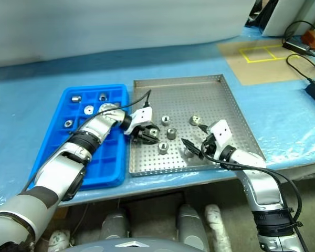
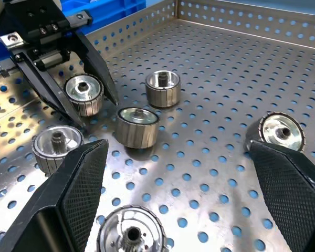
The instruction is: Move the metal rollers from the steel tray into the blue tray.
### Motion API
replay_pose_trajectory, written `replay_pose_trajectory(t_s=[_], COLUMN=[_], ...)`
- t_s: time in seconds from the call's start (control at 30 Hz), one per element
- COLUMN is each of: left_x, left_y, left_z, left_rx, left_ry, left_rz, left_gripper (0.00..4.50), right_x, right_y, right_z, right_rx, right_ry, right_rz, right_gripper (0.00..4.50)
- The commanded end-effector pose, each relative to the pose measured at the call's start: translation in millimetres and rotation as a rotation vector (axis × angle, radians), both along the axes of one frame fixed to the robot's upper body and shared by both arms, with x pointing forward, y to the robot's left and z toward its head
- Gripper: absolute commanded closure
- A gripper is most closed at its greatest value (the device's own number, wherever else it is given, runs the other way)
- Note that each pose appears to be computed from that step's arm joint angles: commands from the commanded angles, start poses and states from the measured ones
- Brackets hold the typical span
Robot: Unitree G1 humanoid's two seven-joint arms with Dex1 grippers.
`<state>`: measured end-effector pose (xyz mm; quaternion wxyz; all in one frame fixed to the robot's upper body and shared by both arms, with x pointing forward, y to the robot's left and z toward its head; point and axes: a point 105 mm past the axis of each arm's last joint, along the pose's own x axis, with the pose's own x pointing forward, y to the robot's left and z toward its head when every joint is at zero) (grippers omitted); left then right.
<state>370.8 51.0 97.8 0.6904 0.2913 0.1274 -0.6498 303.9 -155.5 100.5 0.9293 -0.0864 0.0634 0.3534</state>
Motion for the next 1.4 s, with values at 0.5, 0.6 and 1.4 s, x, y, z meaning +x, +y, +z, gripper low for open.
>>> replay_pose_trajectory(t_s=[0.5,0.6,1.4], left_x=[-46.2,-44.0,-69.0], left_y=[79.8,126.4,236.8], left_z=[85.5,82.5,23.2], left_rx=[-0.296,-0.252,-0.169], left_ry=[-0.158,-0.203,-0.180], left_rz=[0.303,0.491,1.084], left_gripper=[2.78,2.78,2.78], right_x=[15.9,18.6,31.4], right_y=[65.7,84.5,115.0], right_z=[49.2,57.8,54.4], right_rx=[0.030,0.053,0.026], right_ry=[-0.101,-0.106,-0.092], right_rz=[0.354,0.429,0.585], right_gripper=[0.00,0.00,0.00])
